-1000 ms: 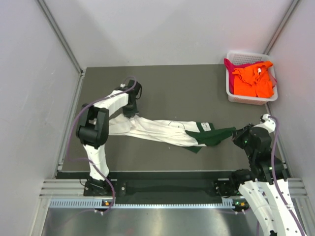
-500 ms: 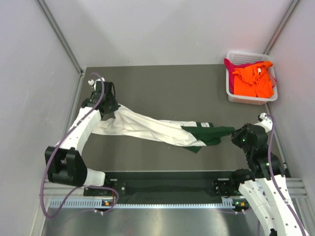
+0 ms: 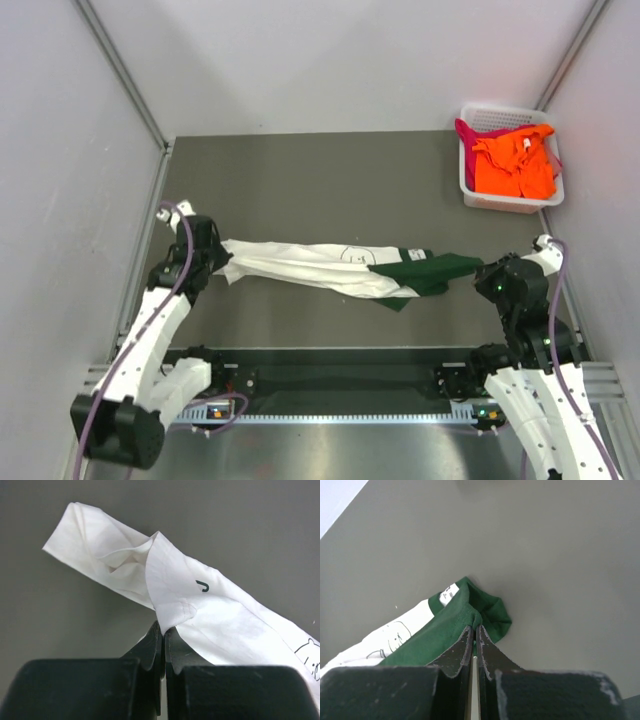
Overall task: Fold and stack the t-shirts
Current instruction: Flatten the tshirt out
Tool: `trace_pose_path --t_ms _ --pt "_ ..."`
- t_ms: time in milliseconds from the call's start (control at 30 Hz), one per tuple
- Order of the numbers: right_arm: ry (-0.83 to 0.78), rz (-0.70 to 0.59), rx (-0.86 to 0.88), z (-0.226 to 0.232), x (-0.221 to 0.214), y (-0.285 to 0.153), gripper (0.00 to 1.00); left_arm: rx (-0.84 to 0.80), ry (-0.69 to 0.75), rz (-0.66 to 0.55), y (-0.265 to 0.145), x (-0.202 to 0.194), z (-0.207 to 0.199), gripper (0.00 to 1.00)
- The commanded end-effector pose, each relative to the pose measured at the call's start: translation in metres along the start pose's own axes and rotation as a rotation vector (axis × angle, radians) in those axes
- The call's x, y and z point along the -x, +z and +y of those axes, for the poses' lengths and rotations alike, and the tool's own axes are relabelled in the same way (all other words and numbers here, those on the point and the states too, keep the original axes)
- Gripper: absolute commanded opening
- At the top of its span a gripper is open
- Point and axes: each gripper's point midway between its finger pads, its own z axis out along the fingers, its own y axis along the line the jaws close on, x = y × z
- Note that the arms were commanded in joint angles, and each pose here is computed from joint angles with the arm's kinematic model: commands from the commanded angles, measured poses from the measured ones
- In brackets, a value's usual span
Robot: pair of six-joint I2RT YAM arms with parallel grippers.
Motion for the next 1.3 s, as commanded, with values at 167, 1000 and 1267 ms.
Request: trace_pose_path --t_ms 167,1000,1267 --pt "0.045 -0.036 -0.014 -0.002 0.008 -0.002 0.0 -0.04 -0.078 -0.117 -0.021 0.003 0.011 0.0" --pt "0.042 -0.013 -0.002 -0.001 0.001 0.0 0.0 0.071 -0.083 0.088 0.007 -0.046 0.027 0.51" --pt "0.061 -0.009 0.013 0.002 0.0 0.002 0.0 0.086 -0.157 0.158 0.011 -0.068 0.03 0.48"
